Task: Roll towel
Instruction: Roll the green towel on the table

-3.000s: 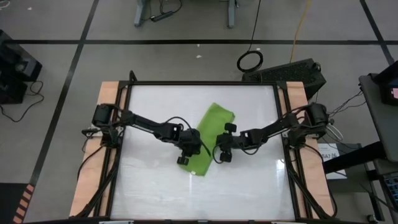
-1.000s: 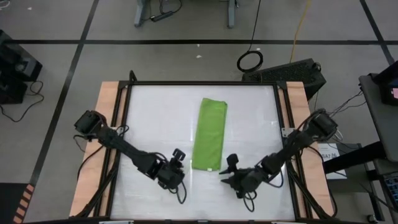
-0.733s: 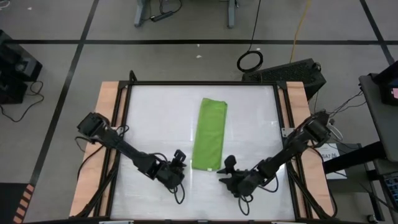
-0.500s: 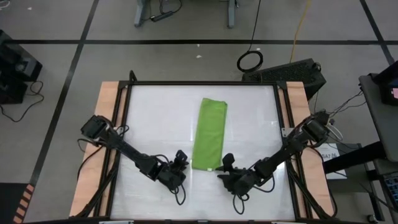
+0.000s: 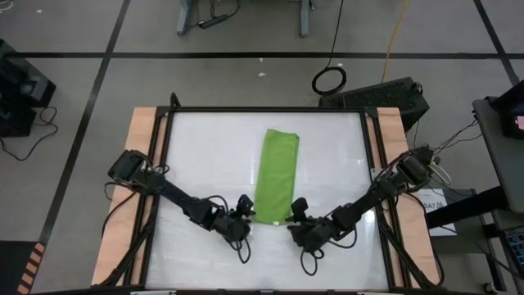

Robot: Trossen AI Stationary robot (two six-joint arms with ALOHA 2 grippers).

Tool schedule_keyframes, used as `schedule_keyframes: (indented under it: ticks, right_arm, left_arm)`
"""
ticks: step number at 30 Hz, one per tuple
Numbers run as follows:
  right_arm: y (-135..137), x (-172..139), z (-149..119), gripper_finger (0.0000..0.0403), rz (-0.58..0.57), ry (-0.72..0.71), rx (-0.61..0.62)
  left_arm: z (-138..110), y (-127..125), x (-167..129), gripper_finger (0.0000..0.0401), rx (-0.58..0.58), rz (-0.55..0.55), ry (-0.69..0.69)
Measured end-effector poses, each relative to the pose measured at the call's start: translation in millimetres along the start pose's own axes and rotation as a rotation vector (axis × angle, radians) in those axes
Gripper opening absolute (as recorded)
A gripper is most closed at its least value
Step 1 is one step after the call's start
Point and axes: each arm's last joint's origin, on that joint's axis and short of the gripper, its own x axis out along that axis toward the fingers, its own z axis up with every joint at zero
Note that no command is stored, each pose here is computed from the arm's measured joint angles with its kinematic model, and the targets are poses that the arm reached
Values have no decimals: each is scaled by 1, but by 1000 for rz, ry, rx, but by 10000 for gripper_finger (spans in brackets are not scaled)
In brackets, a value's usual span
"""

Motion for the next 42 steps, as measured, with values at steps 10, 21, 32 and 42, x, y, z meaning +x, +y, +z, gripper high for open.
schedule_keyframes:
  ticks: [10, 21, 32, 42]
  right_arm:
    - [-5, 3, -1, 63, -8, 2, 22]
    - [-6, 0, 2, 2, -22, -22, 331]
    - [-21, -23, 9, 1, -11, -35, 539]
    - [-28, -28, 0, 0, 111, 88, 673]
  left_arm:
    - [3, 0, 13, 187, 6, 25, -62]
    - [-2, 0, 23, 80, -7, -54, -76]
    - [-4, -1, 23, 83, 4, -89, -65]
    - [-4, 10, 29, 9, -156, -170, -165]
